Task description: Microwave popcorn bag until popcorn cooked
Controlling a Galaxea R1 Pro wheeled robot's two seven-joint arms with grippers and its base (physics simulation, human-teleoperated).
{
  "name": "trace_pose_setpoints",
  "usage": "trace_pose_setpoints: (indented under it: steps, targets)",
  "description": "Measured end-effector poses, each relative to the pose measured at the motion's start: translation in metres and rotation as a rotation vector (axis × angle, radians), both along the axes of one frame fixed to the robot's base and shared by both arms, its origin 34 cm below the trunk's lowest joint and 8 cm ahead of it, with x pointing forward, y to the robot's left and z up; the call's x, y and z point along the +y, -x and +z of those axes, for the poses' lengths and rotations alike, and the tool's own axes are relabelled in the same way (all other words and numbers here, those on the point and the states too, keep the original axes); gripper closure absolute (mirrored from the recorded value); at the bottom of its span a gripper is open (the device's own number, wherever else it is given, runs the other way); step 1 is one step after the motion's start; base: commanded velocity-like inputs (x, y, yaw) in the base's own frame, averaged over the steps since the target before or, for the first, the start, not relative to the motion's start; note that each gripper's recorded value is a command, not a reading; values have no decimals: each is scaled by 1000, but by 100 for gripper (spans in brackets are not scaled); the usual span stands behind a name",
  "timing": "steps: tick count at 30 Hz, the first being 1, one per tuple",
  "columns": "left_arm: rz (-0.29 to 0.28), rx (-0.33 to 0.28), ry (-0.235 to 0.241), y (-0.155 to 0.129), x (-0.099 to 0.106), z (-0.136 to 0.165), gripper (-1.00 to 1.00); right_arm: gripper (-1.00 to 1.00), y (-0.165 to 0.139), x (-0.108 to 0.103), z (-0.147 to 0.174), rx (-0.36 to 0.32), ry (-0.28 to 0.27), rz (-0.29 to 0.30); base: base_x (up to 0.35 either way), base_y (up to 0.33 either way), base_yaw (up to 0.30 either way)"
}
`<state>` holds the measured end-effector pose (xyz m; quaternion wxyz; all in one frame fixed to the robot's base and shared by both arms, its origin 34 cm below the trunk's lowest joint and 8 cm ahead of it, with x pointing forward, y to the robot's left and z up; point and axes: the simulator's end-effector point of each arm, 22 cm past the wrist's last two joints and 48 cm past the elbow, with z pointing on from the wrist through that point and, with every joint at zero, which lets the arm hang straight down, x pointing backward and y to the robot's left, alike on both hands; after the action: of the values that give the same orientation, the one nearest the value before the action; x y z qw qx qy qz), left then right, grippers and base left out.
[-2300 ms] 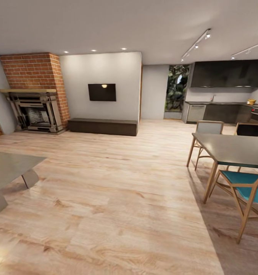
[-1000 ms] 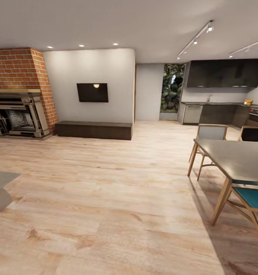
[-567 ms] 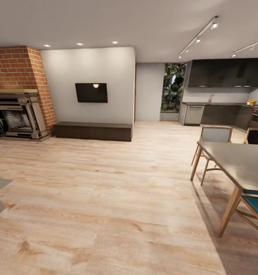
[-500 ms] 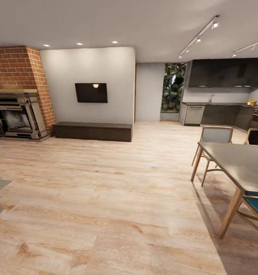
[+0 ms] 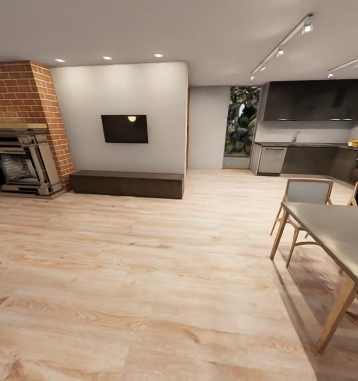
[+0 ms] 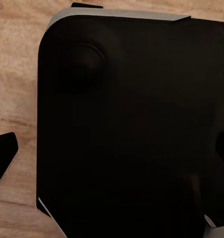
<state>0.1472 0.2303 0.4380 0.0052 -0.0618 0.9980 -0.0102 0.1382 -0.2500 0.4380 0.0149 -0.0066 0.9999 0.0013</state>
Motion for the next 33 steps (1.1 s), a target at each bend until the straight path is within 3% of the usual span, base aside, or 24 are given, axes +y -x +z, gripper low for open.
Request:
trace_pose_setpoints:
  steps: [33]
  targets:
    - [0, -2, -2, 0, 1, 0, -100, -100, 1, 0, 0, 5, -2, 5, 334, 0, -54]
